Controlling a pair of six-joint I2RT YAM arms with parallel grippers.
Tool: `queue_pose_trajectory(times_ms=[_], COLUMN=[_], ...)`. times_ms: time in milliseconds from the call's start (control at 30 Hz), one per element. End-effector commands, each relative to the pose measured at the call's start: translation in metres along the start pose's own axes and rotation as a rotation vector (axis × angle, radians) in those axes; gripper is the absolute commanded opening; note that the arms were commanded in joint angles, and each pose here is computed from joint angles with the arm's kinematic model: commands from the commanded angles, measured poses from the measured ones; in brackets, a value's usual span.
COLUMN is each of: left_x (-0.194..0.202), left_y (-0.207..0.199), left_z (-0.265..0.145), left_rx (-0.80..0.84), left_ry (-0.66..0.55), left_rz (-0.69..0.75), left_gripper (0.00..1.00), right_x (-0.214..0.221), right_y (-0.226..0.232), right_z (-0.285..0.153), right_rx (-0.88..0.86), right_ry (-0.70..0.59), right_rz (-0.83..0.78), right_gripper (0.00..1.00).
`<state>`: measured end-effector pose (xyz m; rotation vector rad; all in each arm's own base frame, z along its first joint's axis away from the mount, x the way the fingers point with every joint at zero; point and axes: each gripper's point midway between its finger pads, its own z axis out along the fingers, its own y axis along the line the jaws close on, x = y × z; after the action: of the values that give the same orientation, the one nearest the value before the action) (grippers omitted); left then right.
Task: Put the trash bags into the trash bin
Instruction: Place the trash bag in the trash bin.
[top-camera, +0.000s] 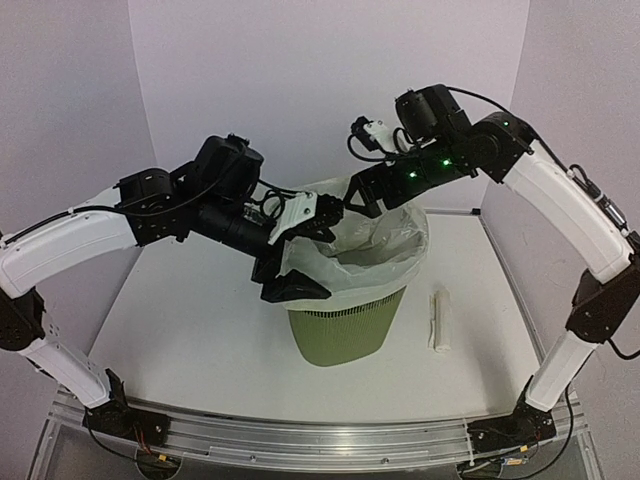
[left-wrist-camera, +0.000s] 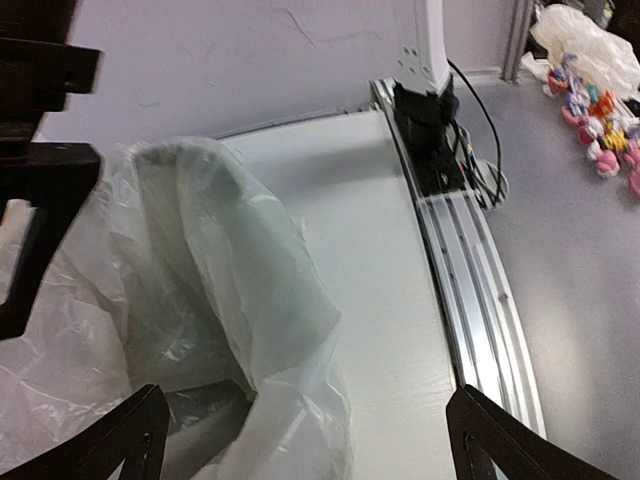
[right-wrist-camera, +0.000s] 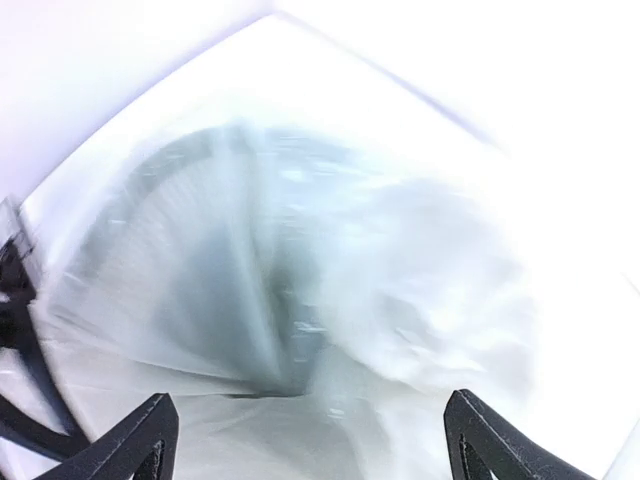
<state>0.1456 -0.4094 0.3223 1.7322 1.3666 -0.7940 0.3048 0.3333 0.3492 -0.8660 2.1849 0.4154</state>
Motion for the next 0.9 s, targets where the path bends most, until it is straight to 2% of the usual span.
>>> queue_pose_trajectory(times_ms=[0,133,300,433,567,700,867], left_x=[-0.061,-0.067,-0.049,-0.027,-0.010,0.011,0.011], left_y=[0.013,0.013,-0.008,-0.007,-0.010,0.005,-0.001], left_z=[-0.057,-0.085,-0.093,-0.068,-0.037,-0.019,-0.020], left_rx=[-0.176,-0.259,-0.234,-0.199,-0.111,-0.166,-0.136], left_ry=[-0.225,-0.303,-0.340,-0.281,-0.197,-0.115,-0.120], left_rz=[0.030,-0.020,-0.045,-0.109,-0.165,-0.242,-0.252], left_gripper=[1.00,1.00,1.00,1.00,1.00,1.00,1.00], right_x=[-0.026,-0.015,0.000,0.004,0.007,0.014,0.017], right_y=[-0.051,-0.089,-0.098,-0.074,-0.066,-0.059,-0.053], right_z=[-0.046,-0.060,-0.070,-0.065,-0.063,-0.057,-0.054], right_rx=[0.221,0.368,0.361,0.212,0.161,0.120,0.089], right_ry=[-0.193,-0.211,-0.239,-0.243,-0.236,-0.213,-0.201], right_rz=[0.148,0.202,0.226,0.225,0.243,0.241,0.237], right_gripper=[0.94,0.95,0.95,0.94,0.93,0.93,0.92])
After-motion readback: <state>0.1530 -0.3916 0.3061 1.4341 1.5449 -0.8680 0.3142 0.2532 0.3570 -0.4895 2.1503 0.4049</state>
